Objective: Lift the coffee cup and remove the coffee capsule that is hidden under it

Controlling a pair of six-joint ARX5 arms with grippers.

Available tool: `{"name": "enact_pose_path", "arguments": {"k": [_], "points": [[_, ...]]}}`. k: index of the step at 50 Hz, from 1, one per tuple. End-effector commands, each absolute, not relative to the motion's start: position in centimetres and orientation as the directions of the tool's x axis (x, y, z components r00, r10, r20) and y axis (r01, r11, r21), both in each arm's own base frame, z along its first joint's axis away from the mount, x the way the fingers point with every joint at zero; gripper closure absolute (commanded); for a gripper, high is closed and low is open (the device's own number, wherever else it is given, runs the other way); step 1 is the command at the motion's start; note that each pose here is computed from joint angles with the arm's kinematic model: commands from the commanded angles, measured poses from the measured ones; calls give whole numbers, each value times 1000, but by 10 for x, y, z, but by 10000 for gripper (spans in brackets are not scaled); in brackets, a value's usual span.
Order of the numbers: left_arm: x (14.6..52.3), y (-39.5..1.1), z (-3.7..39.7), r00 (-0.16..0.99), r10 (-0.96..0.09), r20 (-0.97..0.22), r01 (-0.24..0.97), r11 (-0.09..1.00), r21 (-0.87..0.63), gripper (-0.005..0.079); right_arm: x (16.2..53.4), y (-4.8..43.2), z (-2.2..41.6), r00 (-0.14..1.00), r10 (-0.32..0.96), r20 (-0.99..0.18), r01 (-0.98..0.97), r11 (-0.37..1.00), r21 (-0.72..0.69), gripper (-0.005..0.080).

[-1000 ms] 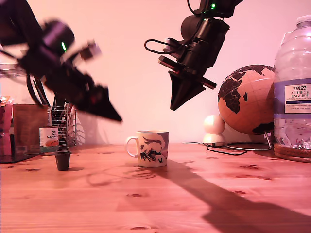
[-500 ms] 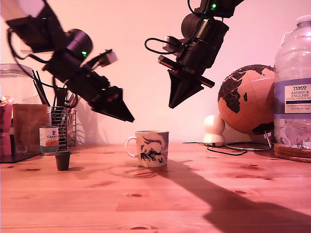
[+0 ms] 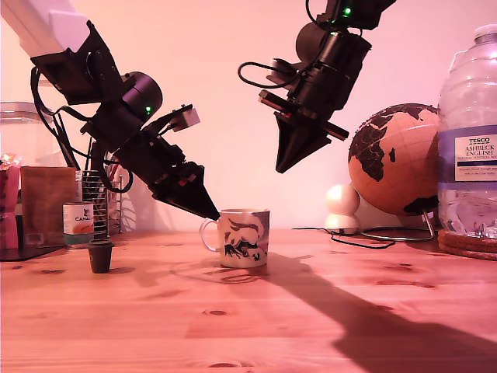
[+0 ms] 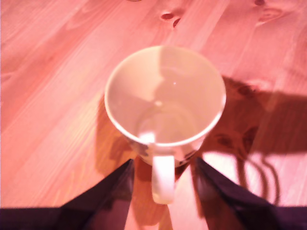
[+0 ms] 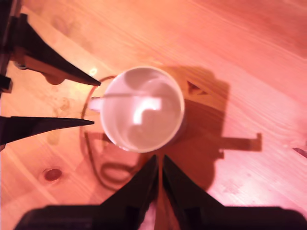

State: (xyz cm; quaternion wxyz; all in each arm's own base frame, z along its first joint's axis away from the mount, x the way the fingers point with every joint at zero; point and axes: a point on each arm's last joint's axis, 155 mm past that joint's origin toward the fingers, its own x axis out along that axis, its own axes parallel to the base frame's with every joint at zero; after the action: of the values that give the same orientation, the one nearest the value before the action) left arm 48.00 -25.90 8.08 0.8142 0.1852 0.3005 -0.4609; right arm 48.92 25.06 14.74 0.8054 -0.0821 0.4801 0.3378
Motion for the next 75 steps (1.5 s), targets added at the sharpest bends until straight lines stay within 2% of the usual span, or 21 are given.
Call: {"name": "enact_pose_path", "arguments": {"k": [1,11,19,22,29,31,47,66,75], "points": [[478,-262,58,366,-632,-683,867,497,5,381,493,252,144,313,467,-827,-624,757,192,764],[479,-263,45,359,-627,-691,868,496,1,388,492,252,144,312,468,-827,-624,757,193,764],[482,-266,47,369,-629,-684,869,495,12,469,493,252,144,313,468,-827,-624,757,193,764],[483,-268,49,375,-633,-677,870,493,20,519,492,252,144,312,468,-827,-624,757,193,764],[483,-273,52,377,-646,-663,875,484,26,734,493,252,144,313,468,-827,-624,758,192,764],[483,-274,53,376,-650,-660,876,482,25,771,493,252,144,313,468,-827,-624,758,192,764],[481,-278,56,364,-666,-651,878,478,2,764,494,253,145,319,469,-824,-625,757,190,764],[489,-293,90,354,-729,-585,831,532,-160,764,494,249,144,316,465,-827,-619,762,192,764],[489,-291,95,341,-731,-591,793,562,-237,764,496,244,144,319,461,-828,-611,768,192,764]]}}
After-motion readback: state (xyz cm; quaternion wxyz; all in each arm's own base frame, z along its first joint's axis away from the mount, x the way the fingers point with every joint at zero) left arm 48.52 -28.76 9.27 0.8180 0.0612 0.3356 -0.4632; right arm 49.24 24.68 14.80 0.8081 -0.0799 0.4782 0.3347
